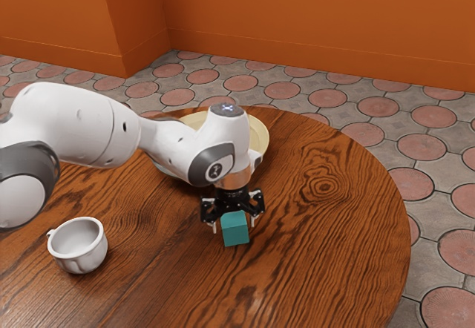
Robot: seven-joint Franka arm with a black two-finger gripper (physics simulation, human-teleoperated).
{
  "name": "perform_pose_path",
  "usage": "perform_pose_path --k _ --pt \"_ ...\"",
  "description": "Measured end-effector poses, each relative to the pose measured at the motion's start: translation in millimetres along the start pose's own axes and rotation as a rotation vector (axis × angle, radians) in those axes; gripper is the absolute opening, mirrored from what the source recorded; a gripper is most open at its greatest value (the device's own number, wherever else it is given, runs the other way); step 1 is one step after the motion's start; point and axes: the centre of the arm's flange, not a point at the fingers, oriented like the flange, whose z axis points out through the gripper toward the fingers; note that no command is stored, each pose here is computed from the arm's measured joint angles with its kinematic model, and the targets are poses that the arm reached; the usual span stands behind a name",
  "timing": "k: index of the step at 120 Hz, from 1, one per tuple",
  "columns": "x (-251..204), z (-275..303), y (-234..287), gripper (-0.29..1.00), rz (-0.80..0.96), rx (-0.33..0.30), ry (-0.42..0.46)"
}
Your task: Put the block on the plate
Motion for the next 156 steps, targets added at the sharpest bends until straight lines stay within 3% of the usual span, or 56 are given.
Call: perform_pose_path --k 35,58,80,108,123,132,144,156 --pt "0.6 -4.0 1.4 0.46 -0.025 -0.014 0.01" --pt "1.2 -8.1 1.4 0.4 -0.038 -0.02 0.014" --pt "7.5 -65.2 -4.9 0.37 -0.043 -0.068 0.067" --pt "99.5 -144.0 -31.5 0.39 -0.095 -0.084 0.245" --pt "165.9 -119.0 -47.5 0.41 -0.121 -0.054 0.258" --pt "194.9 -104.3 -39.2 0.42 -0.105 -0.069 0.263" --pt "218.2 -91.0 -27.6 0.42 -0.07 -0.098 0.264" --pt "222.6 -87.3 -27.1 0.52 -0.036 -0.105 0.257"
